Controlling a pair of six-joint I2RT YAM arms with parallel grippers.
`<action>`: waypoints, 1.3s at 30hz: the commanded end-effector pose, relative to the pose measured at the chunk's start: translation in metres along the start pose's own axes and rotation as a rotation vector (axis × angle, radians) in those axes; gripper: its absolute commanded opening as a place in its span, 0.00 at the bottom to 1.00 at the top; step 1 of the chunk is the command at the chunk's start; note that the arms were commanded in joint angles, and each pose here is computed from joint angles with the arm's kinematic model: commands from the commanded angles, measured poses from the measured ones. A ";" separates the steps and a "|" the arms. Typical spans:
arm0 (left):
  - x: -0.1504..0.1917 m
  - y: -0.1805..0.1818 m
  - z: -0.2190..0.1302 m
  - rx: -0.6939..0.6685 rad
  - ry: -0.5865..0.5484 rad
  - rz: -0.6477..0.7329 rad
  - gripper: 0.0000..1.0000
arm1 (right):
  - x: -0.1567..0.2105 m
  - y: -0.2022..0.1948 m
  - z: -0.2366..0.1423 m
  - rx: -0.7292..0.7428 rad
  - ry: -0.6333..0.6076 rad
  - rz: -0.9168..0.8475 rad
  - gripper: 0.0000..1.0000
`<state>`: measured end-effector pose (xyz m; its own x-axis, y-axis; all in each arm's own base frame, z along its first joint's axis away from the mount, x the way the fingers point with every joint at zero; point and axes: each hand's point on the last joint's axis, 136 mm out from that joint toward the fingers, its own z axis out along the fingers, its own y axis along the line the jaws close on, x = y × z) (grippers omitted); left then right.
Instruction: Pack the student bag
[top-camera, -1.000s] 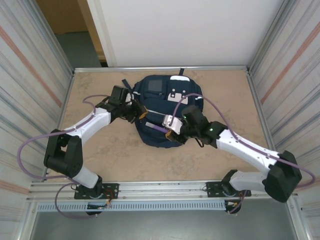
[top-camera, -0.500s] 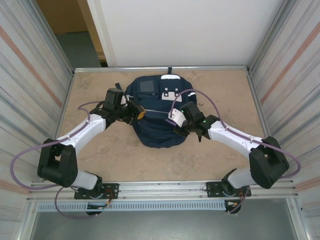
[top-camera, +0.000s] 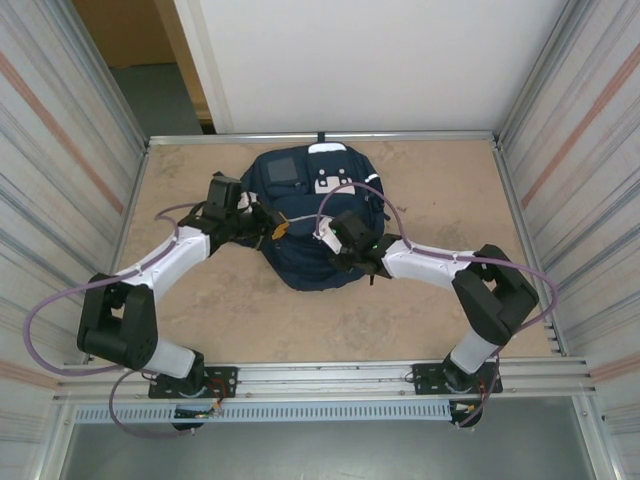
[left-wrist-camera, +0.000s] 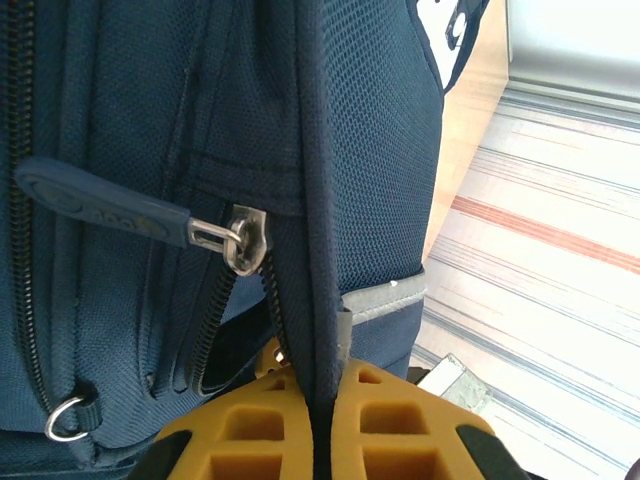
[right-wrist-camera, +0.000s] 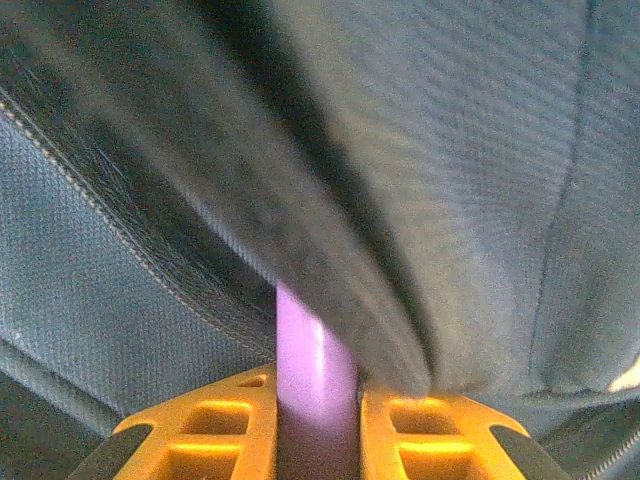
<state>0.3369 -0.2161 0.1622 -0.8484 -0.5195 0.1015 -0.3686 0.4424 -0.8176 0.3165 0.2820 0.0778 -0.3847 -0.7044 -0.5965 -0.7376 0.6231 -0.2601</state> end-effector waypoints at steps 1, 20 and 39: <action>0.023 -0.007 0.002 0.053 0.133 0.055 0.00 | -0.060 0.007 -0.006 0.028 -0.199 -0.109 0.18; 0.028 -0.008 -0.013 0.059 0.181 0.054 0.00 | -0.113 -0.026 0.000 0.403 -0.282 -0.383 0.26; 0.008 0.015 -0.005 0.033 0.173 0.016 0.00 | -0.077 -0.028 -0.036 0.312 -0.226 -0.413 0.29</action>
<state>0.3338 -0.2082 0.1546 -0.8799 -0.4455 0.1655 -0.3686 0.4200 -0.8293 0.3480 0.3203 0.1305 0.0985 -0.8865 -0.4521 -0.6225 0.2996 -0.7230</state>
